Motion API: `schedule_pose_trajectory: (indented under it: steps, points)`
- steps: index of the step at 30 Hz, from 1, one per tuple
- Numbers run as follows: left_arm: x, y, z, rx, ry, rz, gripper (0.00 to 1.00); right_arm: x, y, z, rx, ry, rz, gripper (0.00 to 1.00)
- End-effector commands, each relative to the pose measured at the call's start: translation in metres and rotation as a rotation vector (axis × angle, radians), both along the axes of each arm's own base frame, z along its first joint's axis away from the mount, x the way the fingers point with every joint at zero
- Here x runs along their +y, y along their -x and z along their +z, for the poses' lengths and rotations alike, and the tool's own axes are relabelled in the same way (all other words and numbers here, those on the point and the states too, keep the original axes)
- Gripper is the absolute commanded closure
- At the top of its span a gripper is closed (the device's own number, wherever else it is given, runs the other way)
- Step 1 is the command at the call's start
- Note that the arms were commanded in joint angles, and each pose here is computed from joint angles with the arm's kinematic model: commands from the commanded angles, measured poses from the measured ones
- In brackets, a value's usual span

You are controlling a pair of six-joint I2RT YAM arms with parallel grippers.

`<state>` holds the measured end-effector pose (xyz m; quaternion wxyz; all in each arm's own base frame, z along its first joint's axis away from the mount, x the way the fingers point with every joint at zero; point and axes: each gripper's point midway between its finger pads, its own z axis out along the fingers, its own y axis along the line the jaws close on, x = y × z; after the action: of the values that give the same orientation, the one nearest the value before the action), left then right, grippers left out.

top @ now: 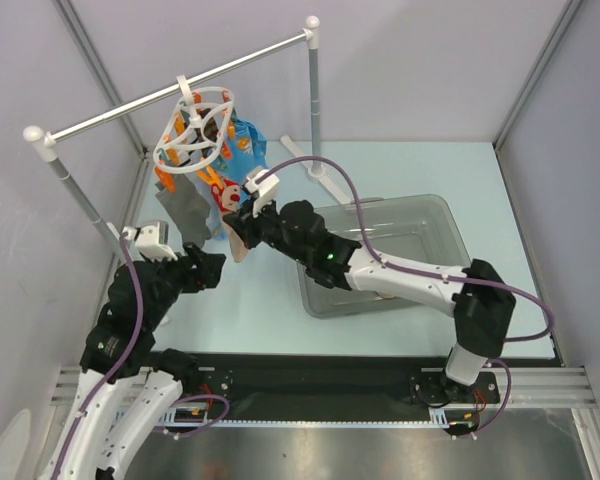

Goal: Remove the socks clipped to the hanger

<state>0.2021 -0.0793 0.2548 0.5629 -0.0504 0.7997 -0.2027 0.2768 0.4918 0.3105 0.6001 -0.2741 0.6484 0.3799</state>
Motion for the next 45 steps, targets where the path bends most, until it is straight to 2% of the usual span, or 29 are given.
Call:
schedule_pose_trajectory:
  steps: [1,6,13,19,28,39,42,45]
  points:
    - [-0.019,-0.017,0.023,-0.098,0.035,-0.079,0.20,-0.020,0.023,0.061,0.003,-0.158,0.088,1.00]
    - [-0.037,-0.022,0.021,-0.103,0.076,-0.155,0.19,-0.032,0.035,0.069,0.049,-0.198,0.158,1.00]
    - [-0.059,-0.014,0.032,-0.187,0.188,-0.272,0.15,-0.045,0.045,0.071,0.093,-0.230,0.235,1.00]
    - [-0.072,-0.008,0.032,-0.214,0.225,-0.350,0.13,-0.058,0.054,0.075,0.117,-0.300,0.324,1.00]
    - [-0.078,-0.022,0.027,-0.186,0.260,-0.344,0.13,-0.065,0.062,0.084,0.135,-0.357,0.378,1.00]
    - [-0.090,-0.025,0.042,-0.238,0.323,-0.387,0.13,-0.058,0.065,0.085,0.170,-0.397,0.411,1.00]
    - [-0.095,-0.025,0.046,-0.239,0.339,-0.405,0.15,-0.055,0.065,0.081,0.181,-0.394,0.409,1.00]
    - [-0.098,-0.026,0.045,-0.232,0.335,-0.414,0.25,-0.054,0.062,0.076,0.195,-0.388,0.392,1.00]
